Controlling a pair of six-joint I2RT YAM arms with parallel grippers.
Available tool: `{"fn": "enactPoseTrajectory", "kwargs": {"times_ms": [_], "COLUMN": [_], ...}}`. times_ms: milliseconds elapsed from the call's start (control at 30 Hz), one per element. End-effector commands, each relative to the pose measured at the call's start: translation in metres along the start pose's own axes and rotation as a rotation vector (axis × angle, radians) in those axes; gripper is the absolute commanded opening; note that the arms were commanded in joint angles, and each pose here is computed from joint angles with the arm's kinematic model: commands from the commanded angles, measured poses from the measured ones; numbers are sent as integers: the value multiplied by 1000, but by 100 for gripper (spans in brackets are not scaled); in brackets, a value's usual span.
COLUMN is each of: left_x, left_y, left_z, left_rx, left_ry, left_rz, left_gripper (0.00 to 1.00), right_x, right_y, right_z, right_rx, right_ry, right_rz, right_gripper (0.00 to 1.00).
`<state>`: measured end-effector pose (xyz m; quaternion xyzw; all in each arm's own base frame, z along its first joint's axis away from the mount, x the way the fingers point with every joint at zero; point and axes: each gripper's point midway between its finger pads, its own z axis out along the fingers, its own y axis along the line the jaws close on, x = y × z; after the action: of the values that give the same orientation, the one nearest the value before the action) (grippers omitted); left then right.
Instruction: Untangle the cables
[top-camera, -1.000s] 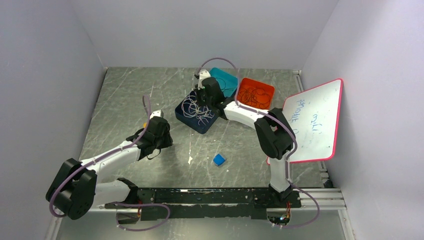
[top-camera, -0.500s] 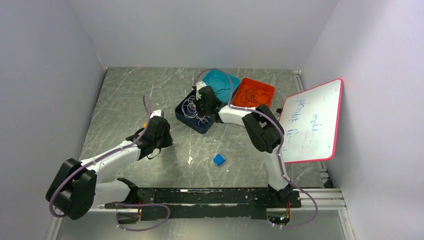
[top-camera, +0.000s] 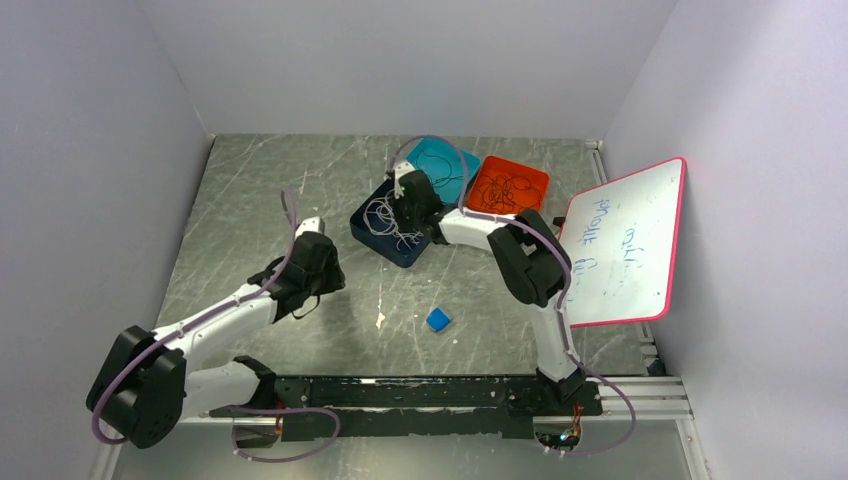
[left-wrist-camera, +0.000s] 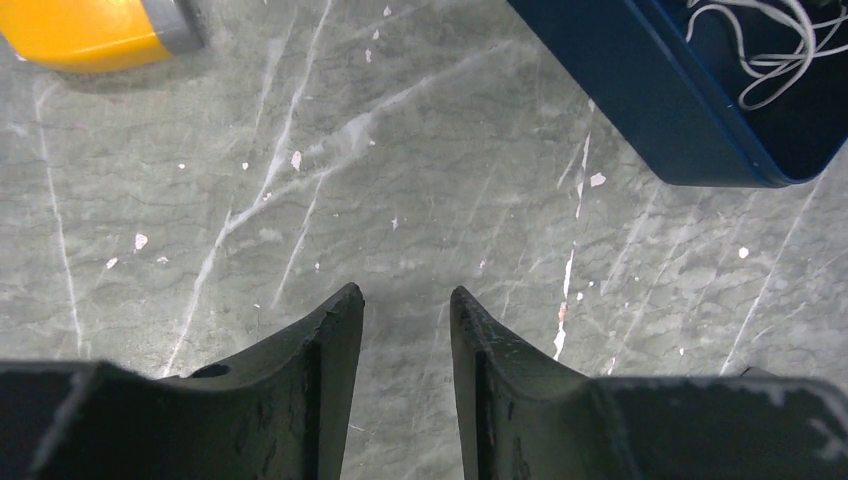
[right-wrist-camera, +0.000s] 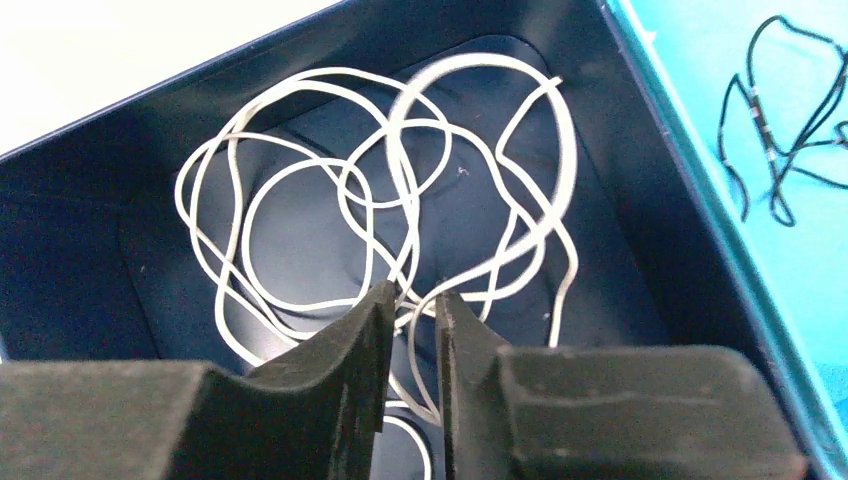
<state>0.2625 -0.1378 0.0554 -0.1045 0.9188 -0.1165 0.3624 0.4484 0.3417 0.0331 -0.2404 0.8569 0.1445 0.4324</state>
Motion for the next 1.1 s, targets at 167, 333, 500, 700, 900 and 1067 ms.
{"fn": "enactPoseTrajectory", "kwargs": {"times_ms": [167,333,500,700,900,1067], "left_x": [-28,-39,-50,-77,-112,-133], "left_y": [-2,-3,-6,-13,-12,-8], "left_z": [-12,-17,-22,-42,-76,-99], "left_rx": [-17,-17,-21,5,19,-16], "left_ry": [-84,-125,-149,-237,-383,-438], "left_rz": [-26,-31,-24,-53,-82,-91], "left_gripper": [43,44,45,44,46,52], "right_x": [-65,-85,-100,-101,-77,-64], "right_y": [-9,-9,-10,-15,-24,-47], "right_z": [-41,-62,-87,-134,-189,-252], "right_rx": [-6,-7,-1,13,53,164], "right_ry": [-123,-173,-216,-285,-323,-420], "right_rz": [-12,-6,7,37,92,164], "right_gripper": [44,50,53,59,66,73]}}
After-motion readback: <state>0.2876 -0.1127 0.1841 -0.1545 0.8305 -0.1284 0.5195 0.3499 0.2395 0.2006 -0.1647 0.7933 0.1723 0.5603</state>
